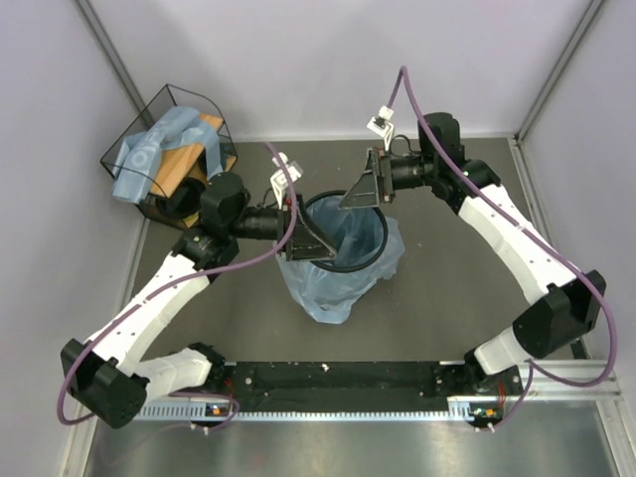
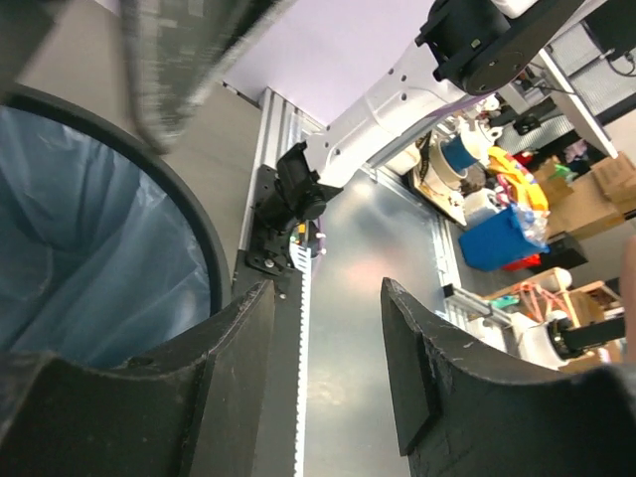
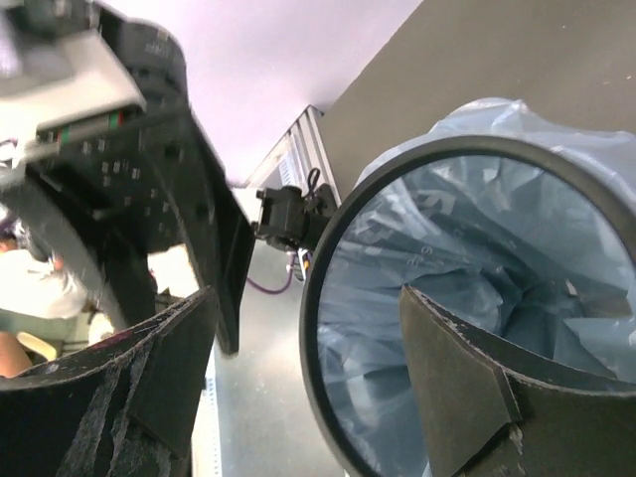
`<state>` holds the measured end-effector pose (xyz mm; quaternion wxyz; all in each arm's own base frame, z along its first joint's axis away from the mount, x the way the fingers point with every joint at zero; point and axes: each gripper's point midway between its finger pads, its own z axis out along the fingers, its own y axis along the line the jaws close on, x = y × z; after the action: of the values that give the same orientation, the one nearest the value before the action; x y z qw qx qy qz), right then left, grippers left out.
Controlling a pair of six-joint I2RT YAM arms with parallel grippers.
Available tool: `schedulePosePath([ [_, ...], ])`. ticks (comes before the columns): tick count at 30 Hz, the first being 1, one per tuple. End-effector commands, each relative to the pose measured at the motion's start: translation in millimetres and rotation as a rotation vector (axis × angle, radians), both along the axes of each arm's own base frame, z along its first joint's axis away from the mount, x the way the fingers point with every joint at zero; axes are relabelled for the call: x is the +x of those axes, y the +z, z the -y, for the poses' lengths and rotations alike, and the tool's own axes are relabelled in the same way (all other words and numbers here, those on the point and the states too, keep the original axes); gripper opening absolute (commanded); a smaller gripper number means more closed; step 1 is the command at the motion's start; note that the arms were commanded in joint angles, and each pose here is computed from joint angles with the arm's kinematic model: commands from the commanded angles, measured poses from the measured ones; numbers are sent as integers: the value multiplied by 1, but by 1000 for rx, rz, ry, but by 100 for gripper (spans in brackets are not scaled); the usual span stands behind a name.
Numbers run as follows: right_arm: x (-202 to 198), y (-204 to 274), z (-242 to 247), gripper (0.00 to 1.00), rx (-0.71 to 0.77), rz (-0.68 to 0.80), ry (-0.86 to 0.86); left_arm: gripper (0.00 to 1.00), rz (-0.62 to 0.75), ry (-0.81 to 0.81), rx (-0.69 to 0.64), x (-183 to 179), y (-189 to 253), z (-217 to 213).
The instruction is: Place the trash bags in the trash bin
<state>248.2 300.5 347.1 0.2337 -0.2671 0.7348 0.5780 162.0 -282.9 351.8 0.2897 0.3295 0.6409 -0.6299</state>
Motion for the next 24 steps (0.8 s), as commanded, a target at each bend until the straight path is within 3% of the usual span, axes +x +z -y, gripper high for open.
schedulePosePath([
  [1,25,15,-17,74,45,12,-35,53,-32,-17,-44,-8,10,17],
  [7,44,7,-33,74,90,-43,-20,52,-116,-4,-46,-9,-7,23],
  [14,52,13,-46,74,203,-184,-9,53,-114,35,-41,-7,-18,20],
  [24,66,-34,-51,73,122,-273,-73,53,-120,73,-11,-2,-26,20],
])
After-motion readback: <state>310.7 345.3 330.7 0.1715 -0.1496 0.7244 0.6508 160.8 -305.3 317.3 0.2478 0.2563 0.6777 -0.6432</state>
